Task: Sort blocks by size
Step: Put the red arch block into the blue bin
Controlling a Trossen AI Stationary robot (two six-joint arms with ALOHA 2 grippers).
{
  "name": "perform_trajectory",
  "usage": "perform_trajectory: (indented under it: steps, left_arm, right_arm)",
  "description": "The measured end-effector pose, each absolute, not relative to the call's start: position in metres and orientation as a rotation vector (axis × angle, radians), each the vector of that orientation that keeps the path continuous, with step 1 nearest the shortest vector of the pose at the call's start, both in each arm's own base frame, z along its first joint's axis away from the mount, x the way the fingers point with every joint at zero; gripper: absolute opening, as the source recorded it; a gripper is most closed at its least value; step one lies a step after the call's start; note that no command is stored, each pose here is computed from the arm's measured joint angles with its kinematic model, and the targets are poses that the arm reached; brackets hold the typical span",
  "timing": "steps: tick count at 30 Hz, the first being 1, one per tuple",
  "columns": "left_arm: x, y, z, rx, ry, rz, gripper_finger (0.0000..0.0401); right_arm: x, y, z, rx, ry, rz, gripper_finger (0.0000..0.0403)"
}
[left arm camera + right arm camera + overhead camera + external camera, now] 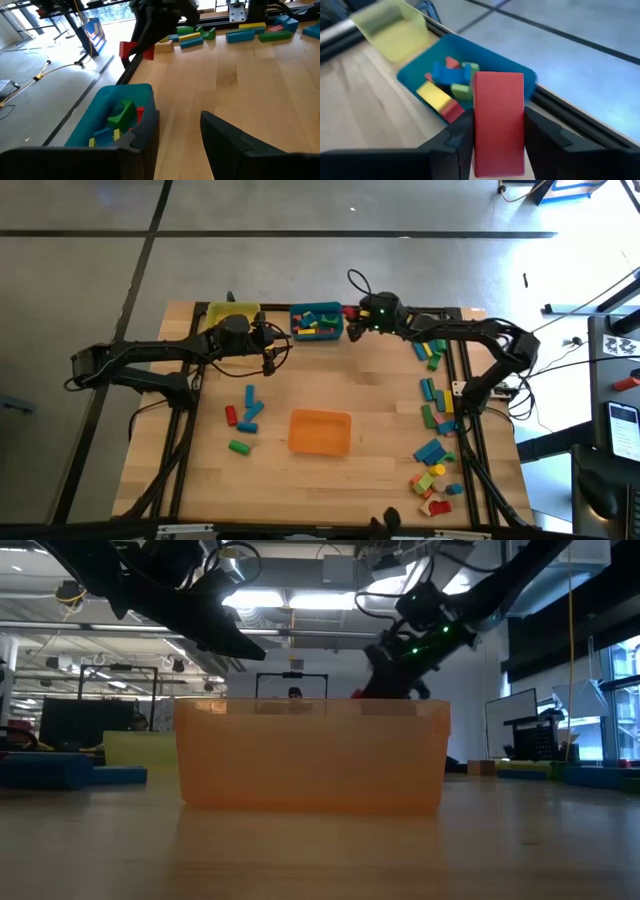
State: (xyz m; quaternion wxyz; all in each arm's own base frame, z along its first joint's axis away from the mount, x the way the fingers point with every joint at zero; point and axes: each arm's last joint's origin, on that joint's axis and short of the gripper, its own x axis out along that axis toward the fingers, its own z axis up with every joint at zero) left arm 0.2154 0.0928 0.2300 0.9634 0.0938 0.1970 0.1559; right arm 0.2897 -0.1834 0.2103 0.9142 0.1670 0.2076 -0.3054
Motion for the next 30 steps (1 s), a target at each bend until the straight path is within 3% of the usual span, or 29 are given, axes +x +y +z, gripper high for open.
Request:
perform_trajectory:
  steps: [15, 30]
  left_arm:
    - [0.216, 0.093, 0.231, 0.192, 0.391, 0.317, 0.0127]
    - [0.216, 0.093, 0.231, 0.185, 0.392, 0.318, 0.0127]
  right_arm:
    - [0.337, -0.212, 0.179, 0.345, 0.388, -0.582, 0.0147]
    - [0.34, -0.214, 0.166, 0.368, 0.443, -0.588, 0.0147]
